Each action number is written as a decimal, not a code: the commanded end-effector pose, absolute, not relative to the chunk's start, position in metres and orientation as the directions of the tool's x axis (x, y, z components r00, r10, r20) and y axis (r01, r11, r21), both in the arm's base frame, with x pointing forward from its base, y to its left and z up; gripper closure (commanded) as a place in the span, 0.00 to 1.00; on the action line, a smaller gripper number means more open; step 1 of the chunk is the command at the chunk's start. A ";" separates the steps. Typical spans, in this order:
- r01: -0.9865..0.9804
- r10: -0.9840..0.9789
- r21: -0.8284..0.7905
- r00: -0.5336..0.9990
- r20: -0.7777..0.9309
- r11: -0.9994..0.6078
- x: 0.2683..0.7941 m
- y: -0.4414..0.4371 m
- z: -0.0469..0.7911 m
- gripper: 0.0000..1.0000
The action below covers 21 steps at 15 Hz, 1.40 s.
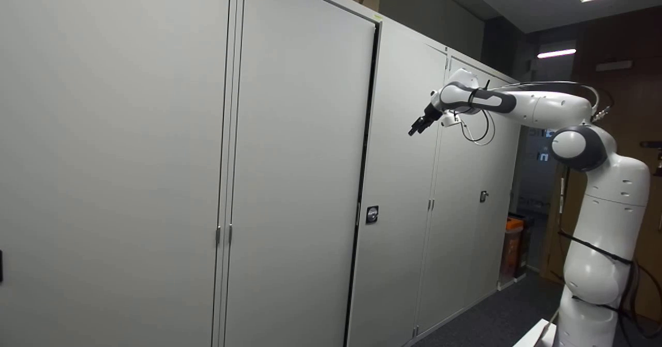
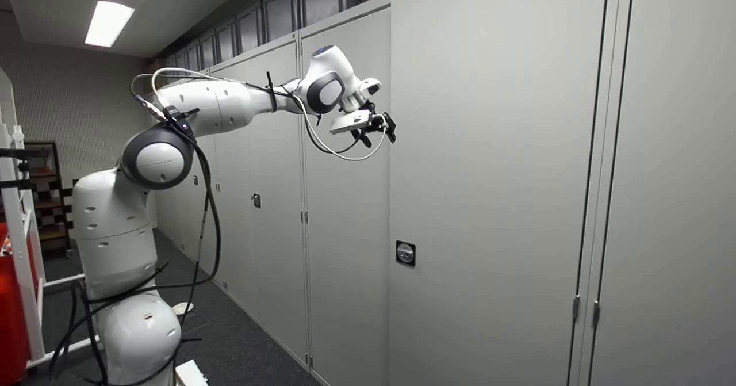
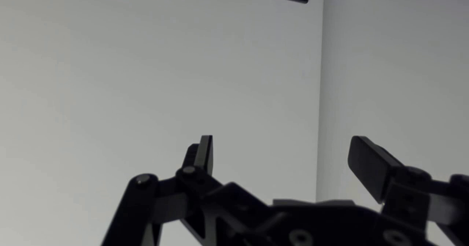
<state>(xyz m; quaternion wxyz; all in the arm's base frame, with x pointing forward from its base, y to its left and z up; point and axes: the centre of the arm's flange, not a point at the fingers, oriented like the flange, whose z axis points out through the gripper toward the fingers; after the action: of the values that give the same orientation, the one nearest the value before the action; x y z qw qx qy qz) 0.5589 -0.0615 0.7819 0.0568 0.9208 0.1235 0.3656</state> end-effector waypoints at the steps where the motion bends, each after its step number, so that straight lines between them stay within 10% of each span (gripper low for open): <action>1: 0.205 0.258 0.156 0.750 0.609 -0.966 0.495 -0.049 0.746 0.00; 21: 0.252 0.289 0.160 0.914 0.285 -0.954 0.468 -0.046 0.582 0.00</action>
<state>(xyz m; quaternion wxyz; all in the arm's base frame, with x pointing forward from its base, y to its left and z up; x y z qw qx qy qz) 0.4704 -0.0441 0.5987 0.0406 0.9760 0.1431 0.1588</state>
